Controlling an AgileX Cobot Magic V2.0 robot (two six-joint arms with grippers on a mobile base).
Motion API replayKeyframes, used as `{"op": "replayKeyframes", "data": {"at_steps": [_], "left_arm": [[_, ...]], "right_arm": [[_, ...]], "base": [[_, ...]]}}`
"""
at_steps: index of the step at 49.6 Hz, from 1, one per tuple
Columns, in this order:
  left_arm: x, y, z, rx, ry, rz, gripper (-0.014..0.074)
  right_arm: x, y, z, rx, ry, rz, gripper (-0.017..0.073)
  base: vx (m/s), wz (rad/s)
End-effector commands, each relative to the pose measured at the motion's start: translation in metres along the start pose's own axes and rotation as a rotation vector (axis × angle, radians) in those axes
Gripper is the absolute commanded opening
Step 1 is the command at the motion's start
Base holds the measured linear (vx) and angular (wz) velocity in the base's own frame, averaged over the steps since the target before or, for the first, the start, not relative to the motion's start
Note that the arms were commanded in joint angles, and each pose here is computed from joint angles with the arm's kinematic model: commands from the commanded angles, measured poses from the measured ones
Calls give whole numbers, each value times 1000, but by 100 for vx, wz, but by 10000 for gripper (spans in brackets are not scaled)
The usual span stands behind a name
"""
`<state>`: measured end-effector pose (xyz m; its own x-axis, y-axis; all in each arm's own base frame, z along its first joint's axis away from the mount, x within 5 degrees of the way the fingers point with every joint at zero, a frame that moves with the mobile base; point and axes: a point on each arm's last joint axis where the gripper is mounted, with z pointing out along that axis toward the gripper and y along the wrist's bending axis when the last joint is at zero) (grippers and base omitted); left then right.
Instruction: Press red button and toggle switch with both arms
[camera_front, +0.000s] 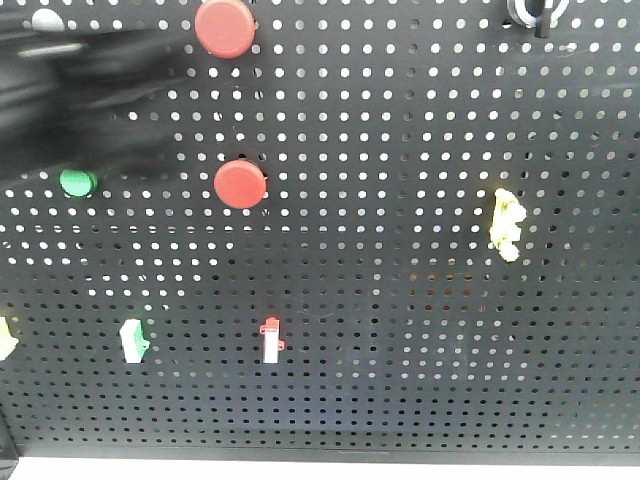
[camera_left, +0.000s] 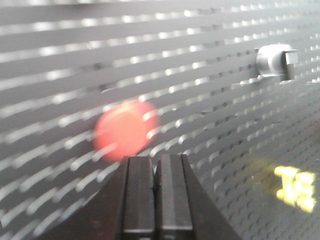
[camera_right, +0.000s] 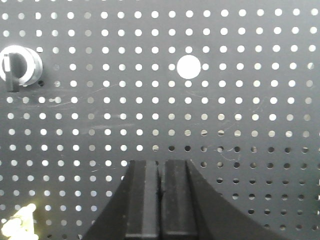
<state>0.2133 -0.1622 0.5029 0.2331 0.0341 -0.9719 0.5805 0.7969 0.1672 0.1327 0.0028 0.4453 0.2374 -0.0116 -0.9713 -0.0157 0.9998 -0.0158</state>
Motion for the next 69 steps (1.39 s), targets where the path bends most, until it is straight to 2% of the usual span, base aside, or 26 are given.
{"op": "replayKeyframes", "data": {"at_steps": [1,5,14,22,34,52,69], "left_arm": [[-27,4,2,-26,-135,-6,2],[-28,5,13,-26,-126,-5,2],[-22,4,36,-21,-95,34,2],[-22,4,46,-18,-84,35,2],[-26,4,40,-15,-73,52,2],[-36,5,19,6,-13,49,2],[-40,6,15,-4,-31,74,2]], "right_arm": [[-18,0,-1,0,-102,-1,-3],[-17,-1,-1,1,-93,-1,-3],[-16,-1,-1,3,-80,-1,-3],[-16,-1,-1,3,-80,-1,-3],[-16,-1,-1,3,-80,-4,-3],[-16,-1,-1,3,-77,-3,-3],[-16,-1,-1,3,-77,-3,-3]], "base": [[0,0],[0,0],[0,0],[0,0],[0,0],[0,0],[0,0]]}}
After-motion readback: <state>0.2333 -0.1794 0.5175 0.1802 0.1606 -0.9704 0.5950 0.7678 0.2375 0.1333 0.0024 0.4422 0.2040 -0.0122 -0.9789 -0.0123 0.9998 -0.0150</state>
